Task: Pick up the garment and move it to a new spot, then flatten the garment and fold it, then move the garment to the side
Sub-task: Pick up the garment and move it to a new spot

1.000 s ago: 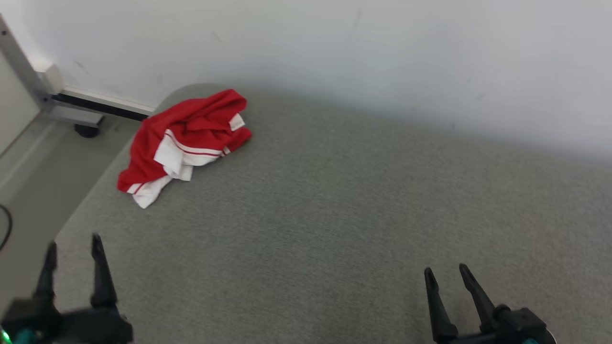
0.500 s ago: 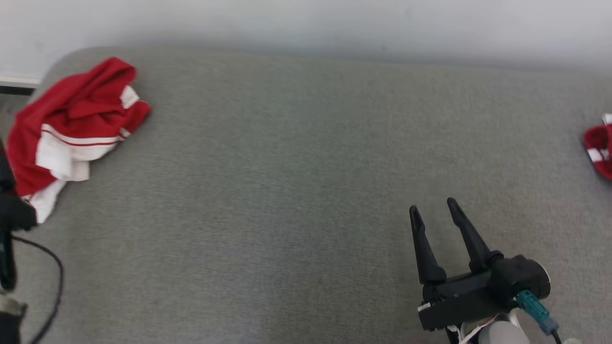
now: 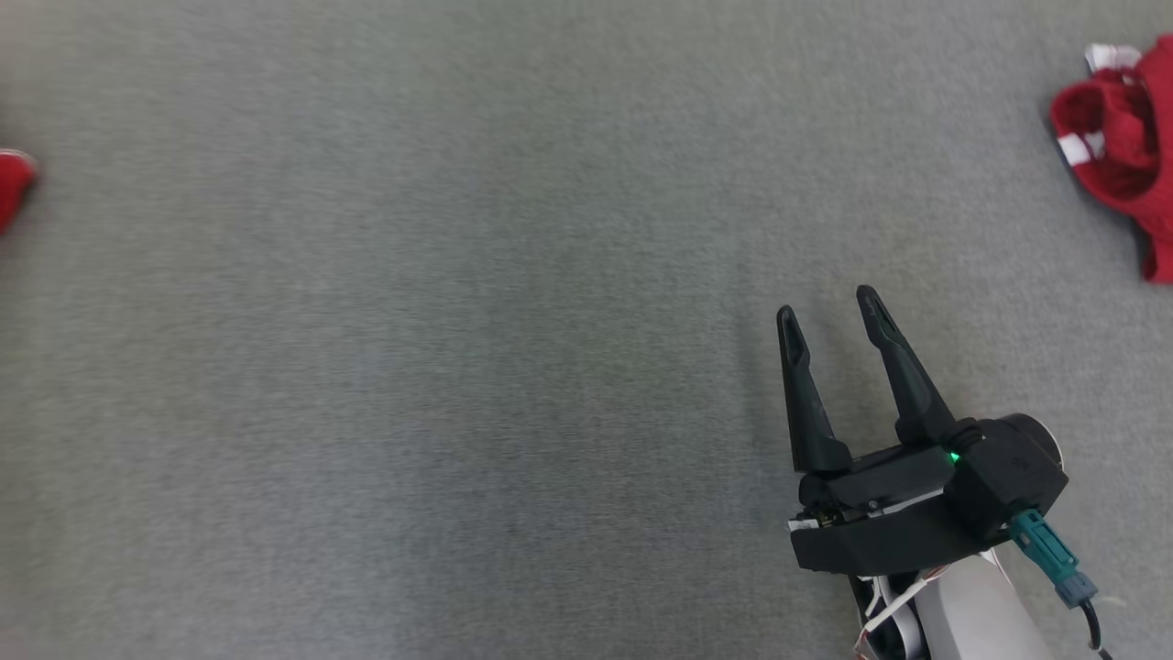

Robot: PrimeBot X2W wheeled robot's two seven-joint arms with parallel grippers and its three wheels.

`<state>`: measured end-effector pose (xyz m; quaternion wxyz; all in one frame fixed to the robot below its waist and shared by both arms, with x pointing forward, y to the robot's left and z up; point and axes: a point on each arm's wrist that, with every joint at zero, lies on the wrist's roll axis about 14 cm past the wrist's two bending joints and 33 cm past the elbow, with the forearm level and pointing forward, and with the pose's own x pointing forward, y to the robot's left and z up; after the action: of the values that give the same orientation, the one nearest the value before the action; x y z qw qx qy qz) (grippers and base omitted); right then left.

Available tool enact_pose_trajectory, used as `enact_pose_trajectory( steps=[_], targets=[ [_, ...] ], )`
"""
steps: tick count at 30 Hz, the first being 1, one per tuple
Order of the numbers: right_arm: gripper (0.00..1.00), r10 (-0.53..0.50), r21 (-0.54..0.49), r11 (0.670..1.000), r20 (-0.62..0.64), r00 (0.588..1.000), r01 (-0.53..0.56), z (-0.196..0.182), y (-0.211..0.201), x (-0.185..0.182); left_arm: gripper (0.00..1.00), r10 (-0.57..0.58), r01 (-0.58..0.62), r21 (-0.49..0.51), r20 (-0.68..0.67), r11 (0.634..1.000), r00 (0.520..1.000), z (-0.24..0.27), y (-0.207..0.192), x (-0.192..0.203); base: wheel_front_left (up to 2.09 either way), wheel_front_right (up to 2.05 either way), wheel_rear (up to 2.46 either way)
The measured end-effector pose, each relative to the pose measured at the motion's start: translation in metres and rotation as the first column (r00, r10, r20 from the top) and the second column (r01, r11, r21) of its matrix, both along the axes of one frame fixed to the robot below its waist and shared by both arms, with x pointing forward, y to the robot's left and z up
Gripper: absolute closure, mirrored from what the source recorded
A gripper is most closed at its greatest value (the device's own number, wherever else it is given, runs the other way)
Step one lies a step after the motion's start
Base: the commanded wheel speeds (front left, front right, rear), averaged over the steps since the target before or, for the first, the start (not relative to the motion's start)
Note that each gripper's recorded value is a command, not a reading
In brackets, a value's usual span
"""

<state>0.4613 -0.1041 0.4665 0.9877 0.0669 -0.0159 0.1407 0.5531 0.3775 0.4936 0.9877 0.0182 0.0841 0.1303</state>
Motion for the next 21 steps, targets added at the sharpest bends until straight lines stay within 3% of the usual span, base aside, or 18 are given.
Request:
enact_pose_trajectory(
  steps=[8, 12, 19, 20, 21],
  targets=[
    [0.0, -0.058, -0.033, 0.998, -0.037, 0.998, 0.057, -0.017, -0.023, 0.001, 0.0, 0.001, -0.024, -0.092, -0.242, 0.996, 0.97, -0.079, -0.004, 0.009, 0.0, 0.0, 0.0],
    [0.0, -0.074, -0.044, 0.996, -0.052, 0.996, 0.071, -0.022, -0.029, -0.001, 0.0, -0.025, -0.033, -0.133, -0.418, 0.991, 0.908, -0.117, -0.011, -0.001, 0.0, 0.0, 0.0],
    [0.0, -0.069, -0.045, 0.997, -0.051, 0.996, 0.067, -0.021, -0.028, -0.002, 0.0, -0.031, -0.053, -0.158, -0.488, 0.986, 0.872, -0.125, -0.01, -0.01, 0.0, 0.0, 0.0],
    [0.0, -0.068, -0.045, 0.997, -0.05, 0.996, 0.066, -0.021, -0.028, -0.002, 0.47, -0.032, -0.058, -0.167, -0.494, 0.984, 0.869, -0.125, -0.01, -0.011, 0.0, 0.0, 0.0],
    [0.0, -0.066, -0.046, 0.997, -0.05, 0.997, 0.064, -0.02, -0.027, -0.003, 0.47, -0.035, -0.054, -0.162, -0.501, 0.985, 0.865, -0.126, -0.011, -0.013, 0.0, 0.0, 0.0]
  ],
)
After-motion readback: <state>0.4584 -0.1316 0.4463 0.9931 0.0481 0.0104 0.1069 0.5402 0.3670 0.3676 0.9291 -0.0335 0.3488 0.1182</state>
